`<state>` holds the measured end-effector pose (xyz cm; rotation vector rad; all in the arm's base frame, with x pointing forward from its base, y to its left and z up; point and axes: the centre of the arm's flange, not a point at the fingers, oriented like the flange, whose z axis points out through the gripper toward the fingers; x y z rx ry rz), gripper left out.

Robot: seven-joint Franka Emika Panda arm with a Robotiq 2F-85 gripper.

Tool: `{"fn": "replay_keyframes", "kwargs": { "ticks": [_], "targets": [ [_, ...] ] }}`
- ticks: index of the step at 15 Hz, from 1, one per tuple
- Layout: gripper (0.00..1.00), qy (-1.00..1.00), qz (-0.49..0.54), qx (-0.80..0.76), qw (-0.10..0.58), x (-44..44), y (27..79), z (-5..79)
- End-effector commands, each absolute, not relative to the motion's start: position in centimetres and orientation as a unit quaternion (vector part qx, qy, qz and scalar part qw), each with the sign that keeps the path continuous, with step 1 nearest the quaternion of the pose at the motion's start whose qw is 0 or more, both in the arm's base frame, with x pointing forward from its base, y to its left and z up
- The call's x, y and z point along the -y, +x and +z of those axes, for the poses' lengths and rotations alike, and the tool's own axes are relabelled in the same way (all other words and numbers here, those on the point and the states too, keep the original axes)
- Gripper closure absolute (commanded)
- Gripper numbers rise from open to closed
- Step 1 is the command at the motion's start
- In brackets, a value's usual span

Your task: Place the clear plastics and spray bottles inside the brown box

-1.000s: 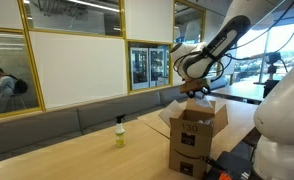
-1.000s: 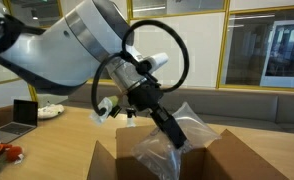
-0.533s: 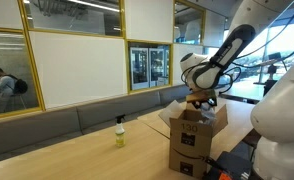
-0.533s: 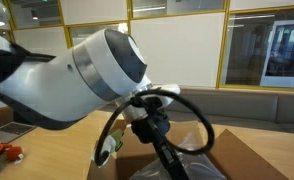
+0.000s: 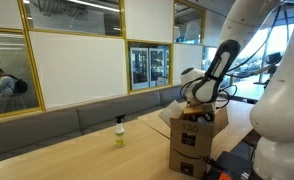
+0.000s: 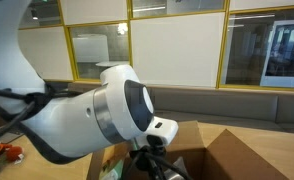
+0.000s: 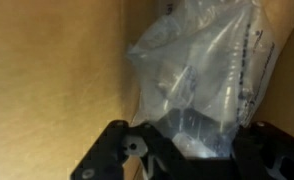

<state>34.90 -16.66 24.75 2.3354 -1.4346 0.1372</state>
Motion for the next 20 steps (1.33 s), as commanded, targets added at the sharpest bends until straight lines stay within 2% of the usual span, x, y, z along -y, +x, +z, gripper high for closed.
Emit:
{"fn": "replay_keyframes", "kwargs": {
  "ticks": [1,2,10,20],
  "targets": [
    [0.60,0.838,0.036,0.516,0.174,16.8,36.6,22.0],
    [0.60,0.839,0.032,0.516,0.170,16.7,36.8,21.5],
    [0.00,0.840,0.054,0.508,0.184,16.0,39.6,25.2],
    [0.00,0.844,0.136,0.468,0.225,11.3,45.3,35.8]
  ]
}}
